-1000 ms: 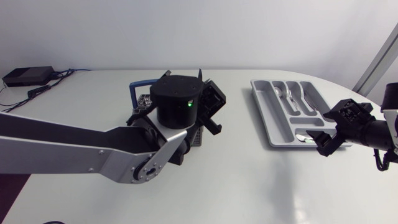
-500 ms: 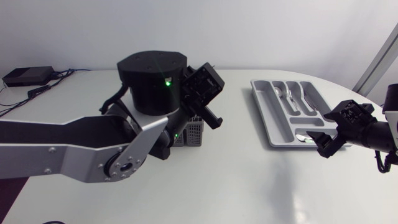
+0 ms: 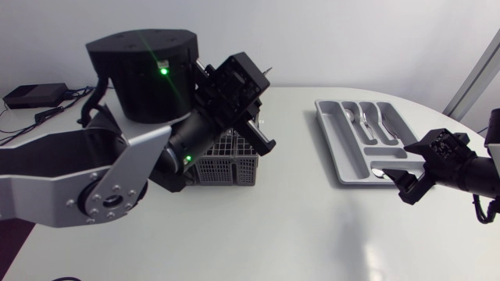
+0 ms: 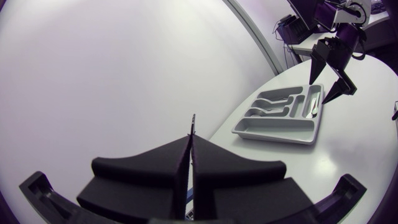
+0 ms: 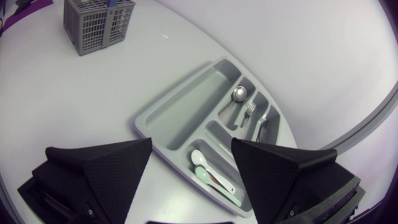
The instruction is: Unload the cutlery basket into the drawer organizer.
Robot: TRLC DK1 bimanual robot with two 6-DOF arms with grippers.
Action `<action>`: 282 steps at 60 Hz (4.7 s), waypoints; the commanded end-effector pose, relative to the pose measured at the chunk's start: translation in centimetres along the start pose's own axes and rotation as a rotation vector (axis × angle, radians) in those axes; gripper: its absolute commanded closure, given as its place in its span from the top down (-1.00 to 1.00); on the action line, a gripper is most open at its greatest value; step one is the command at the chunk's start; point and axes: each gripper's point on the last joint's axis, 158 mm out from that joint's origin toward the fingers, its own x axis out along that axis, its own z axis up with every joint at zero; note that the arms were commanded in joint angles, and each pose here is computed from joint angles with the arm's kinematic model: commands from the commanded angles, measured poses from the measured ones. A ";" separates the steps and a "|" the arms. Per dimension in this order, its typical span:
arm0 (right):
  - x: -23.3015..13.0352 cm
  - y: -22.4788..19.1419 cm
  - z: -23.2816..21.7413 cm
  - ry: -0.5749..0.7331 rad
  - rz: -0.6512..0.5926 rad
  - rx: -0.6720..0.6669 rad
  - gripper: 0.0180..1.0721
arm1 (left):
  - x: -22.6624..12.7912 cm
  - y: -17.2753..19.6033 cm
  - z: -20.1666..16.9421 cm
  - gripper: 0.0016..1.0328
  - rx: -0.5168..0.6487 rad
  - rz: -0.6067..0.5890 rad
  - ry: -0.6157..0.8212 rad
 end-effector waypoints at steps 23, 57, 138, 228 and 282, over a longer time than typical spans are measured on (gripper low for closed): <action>-5.5 8.1 7.2 -0.195 0.409 0.209 0.74 | -0.2 0.9 0.6 -0.94 -0.359 -0.094 0.011; -7.5 13.4 17.3 -0.274 0.709 0.306 0.73 | 1.8 -1.5 -0.1 -0.94 -0.577 -0.248 0.077; 0.0 16.1 22.7 -0.079 0.599 0.322 -0.42 | 3.1 -2.0 -1.6 -0.94 -0.689 -0.325 0.175; 1.2 12.0 14.6 0.011 0.534 0.340 -0.78 | 2.3 2.5 -1.7 0.16 -0.706 -0.240 0.137; 11.3 -13.2 3.1 0.122 0.252 0.547 -0.78 | 0.7 3.6 -8.5 0.35 -0.491 -0.175 0.292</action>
